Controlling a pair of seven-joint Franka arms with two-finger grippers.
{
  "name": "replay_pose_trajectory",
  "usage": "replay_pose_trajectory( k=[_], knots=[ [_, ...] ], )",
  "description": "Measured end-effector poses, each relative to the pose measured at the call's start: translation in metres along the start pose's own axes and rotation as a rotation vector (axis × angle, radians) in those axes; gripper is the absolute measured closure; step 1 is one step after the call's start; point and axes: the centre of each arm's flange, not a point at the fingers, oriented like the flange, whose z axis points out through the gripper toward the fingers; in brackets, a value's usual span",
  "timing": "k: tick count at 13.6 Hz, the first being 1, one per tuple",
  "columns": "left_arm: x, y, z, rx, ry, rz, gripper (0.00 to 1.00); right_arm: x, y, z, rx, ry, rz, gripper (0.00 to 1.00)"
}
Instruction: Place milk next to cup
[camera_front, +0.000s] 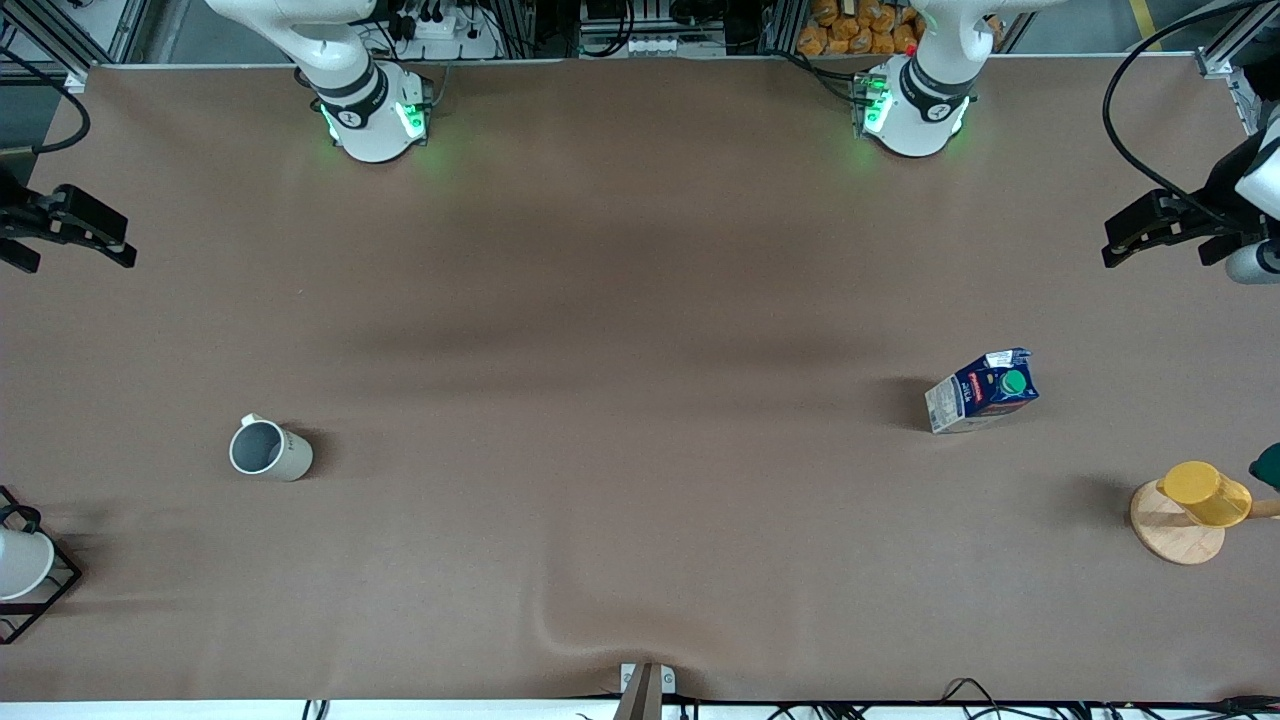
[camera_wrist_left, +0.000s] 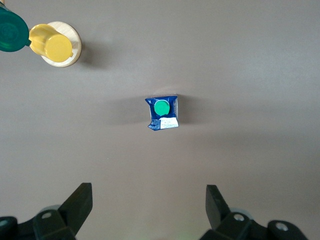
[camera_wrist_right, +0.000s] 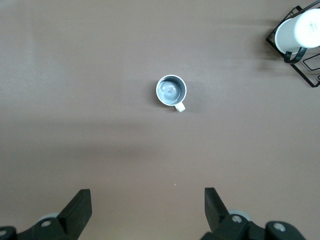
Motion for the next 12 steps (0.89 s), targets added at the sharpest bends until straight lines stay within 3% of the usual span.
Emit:
replay_pose_trajectory(
  k=[6,12],
  knots=[
    [0.000,0.000,0.003,0.000,-0.012,0.000,0.00,0.000,0.000,0.000,0.000,0.000,0.000,0.00],
    [0.027,-0.002,0.039,-0.012,-0.024,-0.004,0.00,0.000,0.000,0.000,0.000,0.000,0.000,0.00]
  ],
)
